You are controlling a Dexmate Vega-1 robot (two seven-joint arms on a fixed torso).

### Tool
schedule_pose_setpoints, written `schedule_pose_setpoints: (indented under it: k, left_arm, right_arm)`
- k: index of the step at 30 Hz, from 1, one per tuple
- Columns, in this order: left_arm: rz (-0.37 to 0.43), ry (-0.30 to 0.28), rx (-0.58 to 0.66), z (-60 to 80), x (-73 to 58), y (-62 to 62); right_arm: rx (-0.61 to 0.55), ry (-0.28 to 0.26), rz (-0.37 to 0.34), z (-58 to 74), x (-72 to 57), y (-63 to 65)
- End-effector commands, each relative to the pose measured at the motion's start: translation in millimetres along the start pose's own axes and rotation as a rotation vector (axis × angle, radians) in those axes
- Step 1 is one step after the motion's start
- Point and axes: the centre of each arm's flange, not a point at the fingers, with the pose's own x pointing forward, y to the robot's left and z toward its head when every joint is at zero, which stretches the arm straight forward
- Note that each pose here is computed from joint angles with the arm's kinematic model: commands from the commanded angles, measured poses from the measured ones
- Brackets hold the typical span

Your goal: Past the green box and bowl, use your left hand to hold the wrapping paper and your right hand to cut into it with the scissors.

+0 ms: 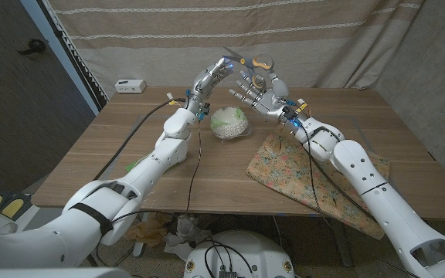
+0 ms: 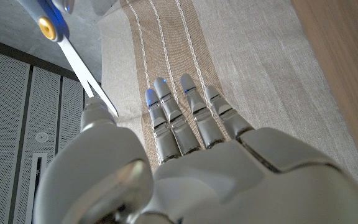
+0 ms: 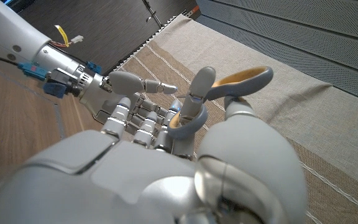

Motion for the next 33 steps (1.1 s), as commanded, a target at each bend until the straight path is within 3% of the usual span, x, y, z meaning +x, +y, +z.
schedule_pose_setpoints:
  k: [1,14,33]
  left_arm:
    - [-0.097,-0.013,0.005,-0.4,9.4,-3.7]
    - [-0.122,-0.044,0.009,1.0,11.8,-5.1]
    - [-0.094,-0.025,0.008,1.2,10.1,-3.2]
  right_arm:
    - [0.017,0.028,-0.001,-5.5,0.0,-3.6]
    - [0.034,0.030,-0.029,-7.7,2.9,-12.6]
    - [0.021,0.063,-0.030,-14.4,5.3,-23.1]
